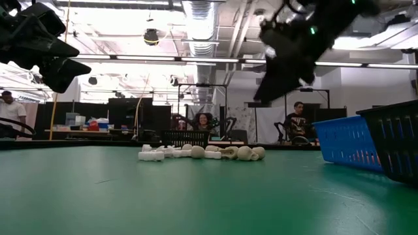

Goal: Sort Halloween decoration
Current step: Put the gray skull toy into the top black bin

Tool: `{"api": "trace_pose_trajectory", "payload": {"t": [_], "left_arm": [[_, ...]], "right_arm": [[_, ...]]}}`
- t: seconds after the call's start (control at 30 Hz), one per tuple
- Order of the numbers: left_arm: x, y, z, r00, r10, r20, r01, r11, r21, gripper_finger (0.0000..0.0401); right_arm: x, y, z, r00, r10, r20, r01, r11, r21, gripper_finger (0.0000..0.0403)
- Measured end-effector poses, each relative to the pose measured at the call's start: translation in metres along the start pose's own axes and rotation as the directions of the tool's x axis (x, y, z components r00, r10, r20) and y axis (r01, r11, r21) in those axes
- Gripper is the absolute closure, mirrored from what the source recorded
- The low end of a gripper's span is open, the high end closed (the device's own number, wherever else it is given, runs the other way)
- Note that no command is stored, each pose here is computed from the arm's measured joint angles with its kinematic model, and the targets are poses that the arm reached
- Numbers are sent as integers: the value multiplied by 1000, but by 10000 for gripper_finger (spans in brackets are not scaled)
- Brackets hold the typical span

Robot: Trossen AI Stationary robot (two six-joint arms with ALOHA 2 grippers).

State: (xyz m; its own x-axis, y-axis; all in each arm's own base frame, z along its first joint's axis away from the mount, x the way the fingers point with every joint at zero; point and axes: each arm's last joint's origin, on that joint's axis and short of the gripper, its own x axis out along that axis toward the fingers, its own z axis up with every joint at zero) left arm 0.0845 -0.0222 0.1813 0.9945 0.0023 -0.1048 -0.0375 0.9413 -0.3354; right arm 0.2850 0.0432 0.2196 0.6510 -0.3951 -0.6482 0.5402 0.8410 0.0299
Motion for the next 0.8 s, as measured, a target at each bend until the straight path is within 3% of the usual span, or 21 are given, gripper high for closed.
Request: {"api": "trace_pose_trajectory", "payload": {"t": [0.2, 0.37, 0.47, 0.8], "left_arm": [[0, 0, 0, 1000, 0, 0, 0, 1000, -18, 212], [0, 0, 0, 1000, 1, 0, -1, 1000, -25, 212], [0, 0, 0, 1000, 1, -1, -1, 1000, -31, 212], [0, 0, 0, 1000, 1, -1, -1, 1000, -28, 212]], "right_arm": [[33, 7, -22, 997, -30, -65, 28, 999, -34, 222], [54, 11, -21, 986, 33, -162, -42, 998, -51, 222], [59, 12, -17, 978, 72, -194, -81, 996, -36, 222], [59, 10, -19, 972, 59, -227, -63, 998, -11, 223]]}}
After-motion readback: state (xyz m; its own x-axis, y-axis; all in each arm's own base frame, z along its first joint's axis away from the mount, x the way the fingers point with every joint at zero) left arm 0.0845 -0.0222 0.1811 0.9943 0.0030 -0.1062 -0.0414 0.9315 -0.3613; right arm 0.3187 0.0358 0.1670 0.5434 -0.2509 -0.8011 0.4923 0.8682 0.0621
